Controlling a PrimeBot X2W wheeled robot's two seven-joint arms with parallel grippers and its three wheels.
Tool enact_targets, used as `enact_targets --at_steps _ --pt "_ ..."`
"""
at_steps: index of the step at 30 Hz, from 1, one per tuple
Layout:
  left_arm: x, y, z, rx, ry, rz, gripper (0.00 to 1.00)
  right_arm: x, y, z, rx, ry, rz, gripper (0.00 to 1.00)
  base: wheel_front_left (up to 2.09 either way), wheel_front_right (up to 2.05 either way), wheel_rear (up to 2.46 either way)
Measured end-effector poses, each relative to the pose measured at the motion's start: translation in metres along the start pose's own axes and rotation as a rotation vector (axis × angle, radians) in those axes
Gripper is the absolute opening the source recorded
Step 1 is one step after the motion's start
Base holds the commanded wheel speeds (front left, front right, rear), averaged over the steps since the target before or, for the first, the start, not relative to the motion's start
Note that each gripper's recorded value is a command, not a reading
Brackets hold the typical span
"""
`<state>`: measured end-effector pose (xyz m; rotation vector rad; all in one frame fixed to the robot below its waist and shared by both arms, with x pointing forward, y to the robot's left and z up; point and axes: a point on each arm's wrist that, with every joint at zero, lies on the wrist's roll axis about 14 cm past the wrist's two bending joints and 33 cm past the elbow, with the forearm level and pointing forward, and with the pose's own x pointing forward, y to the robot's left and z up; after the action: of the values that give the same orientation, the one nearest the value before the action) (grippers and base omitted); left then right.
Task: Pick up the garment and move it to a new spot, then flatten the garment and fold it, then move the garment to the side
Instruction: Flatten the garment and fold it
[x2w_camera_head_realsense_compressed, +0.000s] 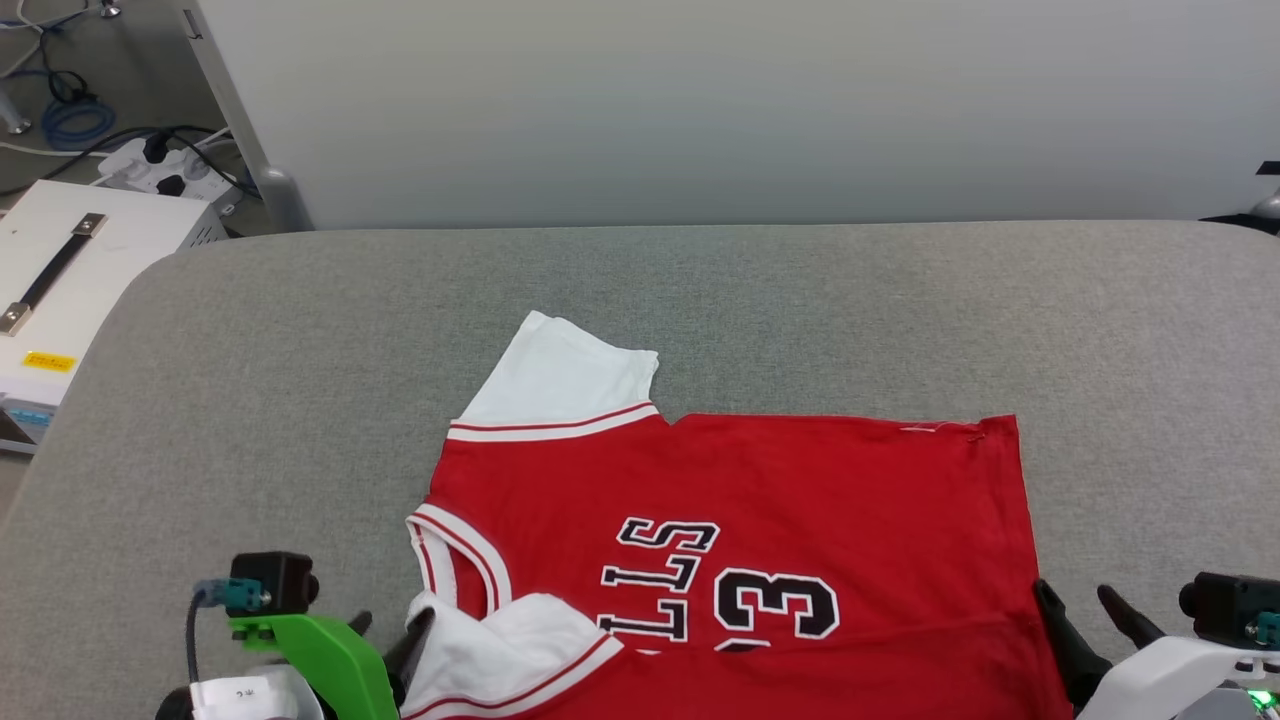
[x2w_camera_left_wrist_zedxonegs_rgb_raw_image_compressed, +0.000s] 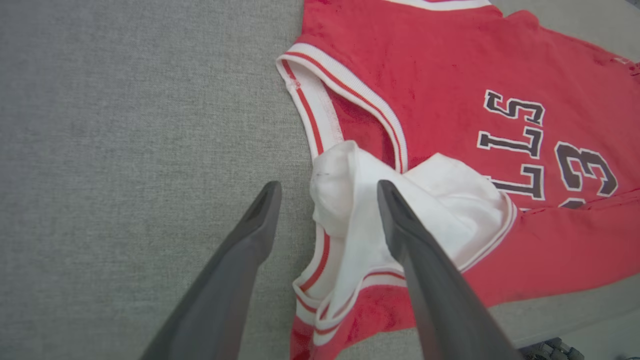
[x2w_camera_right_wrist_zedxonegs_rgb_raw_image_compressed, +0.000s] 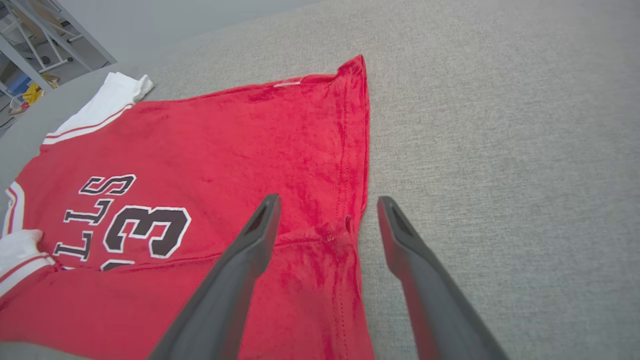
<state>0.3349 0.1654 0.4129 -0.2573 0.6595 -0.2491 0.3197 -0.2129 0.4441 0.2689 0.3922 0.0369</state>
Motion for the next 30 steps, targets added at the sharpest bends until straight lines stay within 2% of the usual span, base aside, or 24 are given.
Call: enact_targets --at_steps 9,16,22,30 --pt "0.014 -0.01 0.084 0.112 -0.336 0.013 1.0 0.002 0.013 0.07 -0.131 -0.309 0.014 1.0 0.0 0.0 0.0" --pt "0.048 -0.028 0.13 0.166 -0.423 -0.032 1.0 0.014 0.021 0.097 -0.167 -0.4 0.019 1.0 0.0 0.0 0.0" --pt "0.093 -0.042 0.157 0.209 -0.362 -0.11 1.0 0.033 0.021 0.105 -0.174 -0.411 0.02 1.0 0.0 0.0 0.0" --pt "0.157 -0.051 0.157 0.263 -0.066 -0.205 1.0 0.05 0.002 0.098 -0.163 -0.391 -0.036 1.0 0.0 0.0 0.0"
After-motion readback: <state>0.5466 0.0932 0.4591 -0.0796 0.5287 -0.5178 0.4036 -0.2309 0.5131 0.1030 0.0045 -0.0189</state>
